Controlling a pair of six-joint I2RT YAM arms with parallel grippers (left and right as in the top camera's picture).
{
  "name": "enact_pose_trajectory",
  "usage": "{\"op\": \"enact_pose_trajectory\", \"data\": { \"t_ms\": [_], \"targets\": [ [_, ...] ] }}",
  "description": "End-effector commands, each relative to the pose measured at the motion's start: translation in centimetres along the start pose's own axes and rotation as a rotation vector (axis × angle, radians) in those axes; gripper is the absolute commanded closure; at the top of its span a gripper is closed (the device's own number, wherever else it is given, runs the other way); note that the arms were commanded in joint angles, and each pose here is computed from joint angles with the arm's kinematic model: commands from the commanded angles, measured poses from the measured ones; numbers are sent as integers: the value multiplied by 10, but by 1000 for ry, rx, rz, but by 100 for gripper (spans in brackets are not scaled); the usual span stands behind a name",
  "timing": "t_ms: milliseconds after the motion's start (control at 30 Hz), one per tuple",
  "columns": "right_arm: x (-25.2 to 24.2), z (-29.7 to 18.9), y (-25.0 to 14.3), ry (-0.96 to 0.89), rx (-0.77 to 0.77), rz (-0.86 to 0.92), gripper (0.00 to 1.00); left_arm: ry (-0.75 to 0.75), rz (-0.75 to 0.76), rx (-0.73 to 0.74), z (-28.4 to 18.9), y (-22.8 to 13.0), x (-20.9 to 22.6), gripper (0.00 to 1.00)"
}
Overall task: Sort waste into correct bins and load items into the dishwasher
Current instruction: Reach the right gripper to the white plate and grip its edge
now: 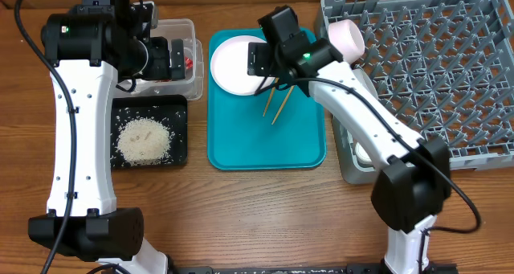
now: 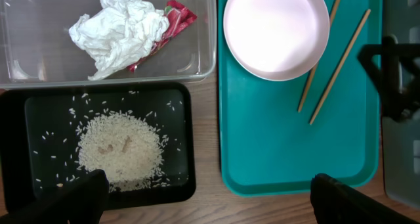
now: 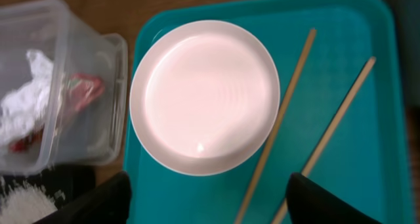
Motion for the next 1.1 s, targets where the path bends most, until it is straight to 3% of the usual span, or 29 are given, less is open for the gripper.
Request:
{"op": "enact_pose_trajectory", "data": {
  "t_ms": [0, 333, 667, 933, 1033, 1067],
  "targets": [
    [-8, 40, -25, -33, 79, 169, 34, 10, -7, -43, -13, 5, 1, 0],
    [-29, 95, -57, -120, 148, 301, 42, 10, -7, -43, -13, 5, 1, 0],
    [-24, 106, -58, -84, 150, 304, 56, 10, -7, -43, -13, 5, 1, 0],
    [-34, 123, -72, -121, 180, 330, 58, 10, -7, -43, -13, 5, 1, 0],
    [-37, 131, -79, -126, 197, 333, 61, 10, -7, -43, -13, 5, 1, 0],
    [-38, 133, -80, -128, 199, 334, 67, 10, -7, -43, -13, 5, 1, 0]
  ]
}}
Point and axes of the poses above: each gripper's point midway between its finger pads, its own z axis out along the fingers, its own x axis along the line the jaws close on, y = z × x, the point moved 1 cm from there along -z, back along the fingers, and after that the axes turned 8 degrees about z, right-handed, at the moved point
